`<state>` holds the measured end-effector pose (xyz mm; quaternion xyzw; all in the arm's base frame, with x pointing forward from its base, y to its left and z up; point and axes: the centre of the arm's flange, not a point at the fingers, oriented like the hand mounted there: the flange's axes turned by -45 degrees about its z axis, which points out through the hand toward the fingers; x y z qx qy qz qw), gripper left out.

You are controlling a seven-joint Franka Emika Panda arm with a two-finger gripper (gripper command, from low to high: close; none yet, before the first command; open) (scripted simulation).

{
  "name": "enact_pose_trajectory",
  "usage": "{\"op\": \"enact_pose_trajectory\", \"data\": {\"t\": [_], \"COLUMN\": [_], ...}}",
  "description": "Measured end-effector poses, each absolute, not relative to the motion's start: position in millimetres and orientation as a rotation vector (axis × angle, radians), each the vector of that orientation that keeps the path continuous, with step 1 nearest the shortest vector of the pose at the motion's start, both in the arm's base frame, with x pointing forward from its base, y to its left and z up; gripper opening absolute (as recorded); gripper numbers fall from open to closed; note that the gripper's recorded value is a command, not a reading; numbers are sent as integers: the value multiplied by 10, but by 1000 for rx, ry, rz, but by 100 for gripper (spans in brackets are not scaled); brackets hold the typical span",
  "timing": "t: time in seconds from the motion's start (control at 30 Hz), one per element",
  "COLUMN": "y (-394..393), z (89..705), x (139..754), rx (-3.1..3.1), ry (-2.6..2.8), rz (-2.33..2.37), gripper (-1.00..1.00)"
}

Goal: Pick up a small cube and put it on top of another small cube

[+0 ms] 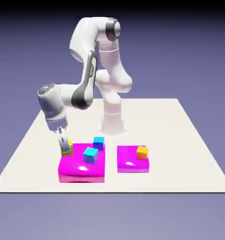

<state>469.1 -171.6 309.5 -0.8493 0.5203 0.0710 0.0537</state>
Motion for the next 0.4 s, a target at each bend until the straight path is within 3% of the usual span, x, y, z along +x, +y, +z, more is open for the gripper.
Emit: {"op": "enact_pose_trajectory", "data": {"t": [0.17,0.3,0.33,0.4], "y": [-1193,-1141,-1114,-1125], "z": [3376,2755,2683,2682], "x": [4530,4488,4482,4478], "rx": [-2736,-2736,-2739,-2739], "ry": [1358,1360,1355,1358], "rz": [233,233,233,233], "gripper": [-100,-100,100,100]}}
